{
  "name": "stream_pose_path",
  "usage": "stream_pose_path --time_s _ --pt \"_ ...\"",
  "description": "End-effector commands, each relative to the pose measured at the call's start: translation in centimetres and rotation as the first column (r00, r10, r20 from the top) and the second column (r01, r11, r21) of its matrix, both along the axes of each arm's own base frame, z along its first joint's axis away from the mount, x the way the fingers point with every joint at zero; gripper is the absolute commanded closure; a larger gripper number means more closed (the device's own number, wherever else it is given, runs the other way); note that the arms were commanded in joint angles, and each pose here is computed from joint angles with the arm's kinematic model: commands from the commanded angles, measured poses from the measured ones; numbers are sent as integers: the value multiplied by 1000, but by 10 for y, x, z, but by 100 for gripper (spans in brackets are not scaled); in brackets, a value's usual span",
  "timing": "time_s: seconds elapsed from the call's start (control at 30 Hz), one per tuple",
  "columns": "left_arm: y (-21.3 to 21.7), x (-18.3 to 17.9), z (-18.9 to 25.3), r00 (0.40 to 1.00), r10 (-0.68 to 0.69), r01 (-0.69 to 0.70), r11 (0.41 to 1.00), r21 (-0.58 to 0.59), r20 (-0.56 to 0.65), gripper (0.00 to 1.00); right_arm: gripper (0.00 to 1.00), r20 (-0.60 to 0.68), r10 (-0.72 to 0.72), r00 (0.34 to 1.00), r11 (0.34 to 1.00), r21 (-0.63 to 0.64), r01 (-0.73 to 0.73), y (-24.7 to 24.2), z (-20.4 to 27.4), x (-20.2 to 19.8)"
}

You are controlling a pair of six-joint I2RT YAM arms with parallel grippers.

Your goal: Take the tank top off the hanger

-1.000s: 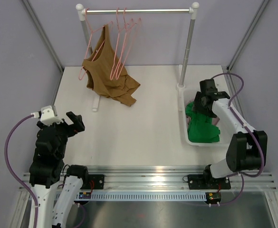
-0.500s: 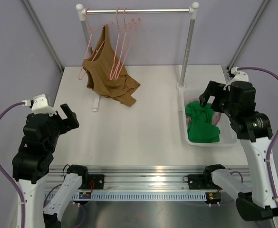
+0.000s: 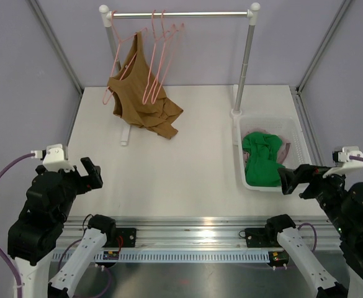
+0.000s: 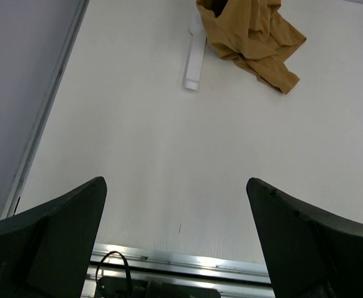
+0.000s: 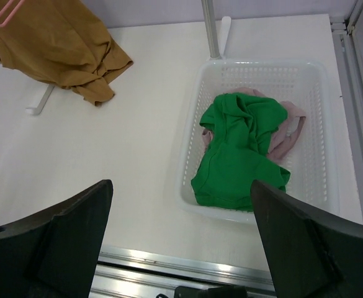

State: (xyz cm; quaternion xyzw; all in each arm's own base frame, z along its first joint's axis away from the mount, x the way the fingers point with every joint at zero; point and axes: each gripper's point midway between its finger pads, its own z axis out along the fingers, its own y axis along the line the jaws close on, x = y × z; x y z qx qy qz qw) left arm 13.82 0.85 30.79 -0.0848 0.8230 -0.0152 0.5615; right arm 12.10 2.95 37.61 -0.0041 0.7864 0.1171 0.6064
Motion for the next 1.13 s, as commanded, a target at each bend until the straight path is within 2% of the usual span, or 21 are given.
stream_pose_path --time_s 0.0,0.27,0.63,1.1 --pt "6 -10 1 999 3 -4 1000 13 32 1 1 -1 -11 1000 999 -46 11 -12 -13 -17" --pt "14 -34 11 993 2 -1 1000 -3 114 1 0 -15 -92 996 994 -55 91 -26 -24 -19" --pt "0 -30 8 990 -63 67 997 -25 122 1 1 -50 -110 993 993 -40 108 -23 -32 -6" --pt "-1 -23 5 989 -61 64 998 -20 132 1 0 -93 -113 989 993 -46 109 -17 -41 13"
